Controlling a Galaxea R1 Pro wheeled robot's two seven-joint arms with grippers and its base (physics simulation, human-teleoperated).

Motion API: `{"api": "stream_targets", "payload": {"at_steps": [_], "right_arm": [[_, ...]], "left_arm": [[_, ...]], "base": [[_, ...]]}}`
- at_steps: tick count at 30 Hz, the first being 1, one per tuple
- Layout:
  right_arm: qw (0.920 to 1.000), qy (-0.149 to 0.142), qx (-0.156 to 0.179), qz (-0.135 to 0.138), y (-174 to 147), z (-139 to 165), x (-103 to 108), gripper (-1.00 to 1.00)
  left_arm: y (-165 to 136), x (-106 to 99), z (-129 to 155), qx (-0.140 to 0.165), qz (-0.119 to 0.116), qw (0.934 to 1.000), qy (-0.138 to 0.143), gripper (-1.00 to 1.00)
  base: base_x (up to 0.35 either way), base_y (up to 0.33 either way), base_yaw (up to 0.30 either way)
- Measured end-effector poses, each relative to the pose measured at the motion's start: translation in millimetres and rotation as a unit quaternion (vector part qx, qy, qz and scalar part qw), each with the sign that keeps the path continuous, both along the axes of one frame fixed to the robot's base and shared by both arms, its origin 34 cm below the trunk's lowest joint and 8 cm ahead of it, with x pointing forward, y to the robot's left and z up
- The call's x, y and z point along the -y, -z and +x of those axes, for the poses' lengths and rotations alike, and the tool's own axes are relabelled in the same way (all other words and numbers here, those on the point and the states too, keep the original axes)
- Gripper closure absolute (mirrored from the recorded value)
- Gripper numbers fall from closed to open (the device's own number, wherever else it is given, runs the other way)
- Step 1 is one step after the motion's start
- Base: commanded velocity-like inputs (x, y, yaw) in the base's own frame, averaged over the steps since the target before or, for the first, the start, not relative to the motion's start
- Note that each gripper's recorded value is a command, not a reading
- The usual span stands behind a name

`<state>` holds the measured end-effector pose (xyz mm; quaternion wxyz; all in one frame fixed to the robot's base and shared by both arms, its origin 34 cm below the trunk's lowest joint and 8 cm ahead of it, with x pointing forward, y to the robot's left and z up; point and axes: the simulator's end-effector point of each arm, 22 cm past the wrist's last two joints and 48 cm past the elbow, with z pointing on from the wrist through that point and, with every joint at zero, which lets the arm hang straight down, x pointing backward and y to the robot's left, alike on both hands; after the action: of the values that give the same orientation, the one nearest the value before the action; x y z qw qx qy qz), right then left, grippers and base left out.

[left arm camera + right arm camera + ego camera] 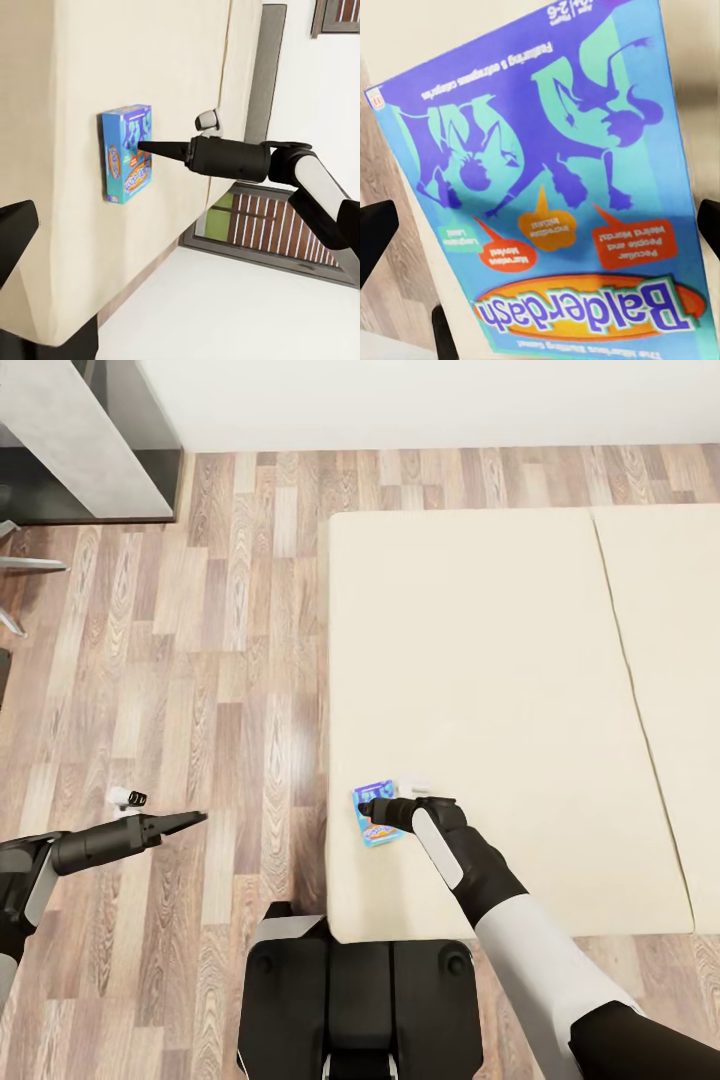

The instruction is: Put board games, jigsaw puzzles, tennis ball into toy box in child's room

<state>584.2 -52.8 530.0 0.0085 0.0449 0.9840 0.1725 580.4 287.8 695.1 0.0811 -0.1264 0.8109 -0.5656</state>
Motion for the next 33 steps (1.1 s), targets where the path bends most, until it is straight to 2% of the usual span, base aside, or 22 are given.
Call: {"api": "stream_targets", "payload": {"at_steps": [15, 33], "right_arm": [[1.0000, 0.000, 0.000, 0.000, 0.2, -0.5, 0.0, -1.00], [1.0000, 0.001, -0.005, 0.000, 1.5, -6.2, 0.4, -1.00]], "left_arm": [[-0.1, -0.2, 0.5, 0.000, 0.000, 1.0000, 0.000, -1.00], [-0.1, -0.3, 0.2, 0.000, 0.000, 1.0000, 0.000, -1.00]], "base": [[0.000, 0.090, 0.000], [0.000, 0.006, 0.000]]}}
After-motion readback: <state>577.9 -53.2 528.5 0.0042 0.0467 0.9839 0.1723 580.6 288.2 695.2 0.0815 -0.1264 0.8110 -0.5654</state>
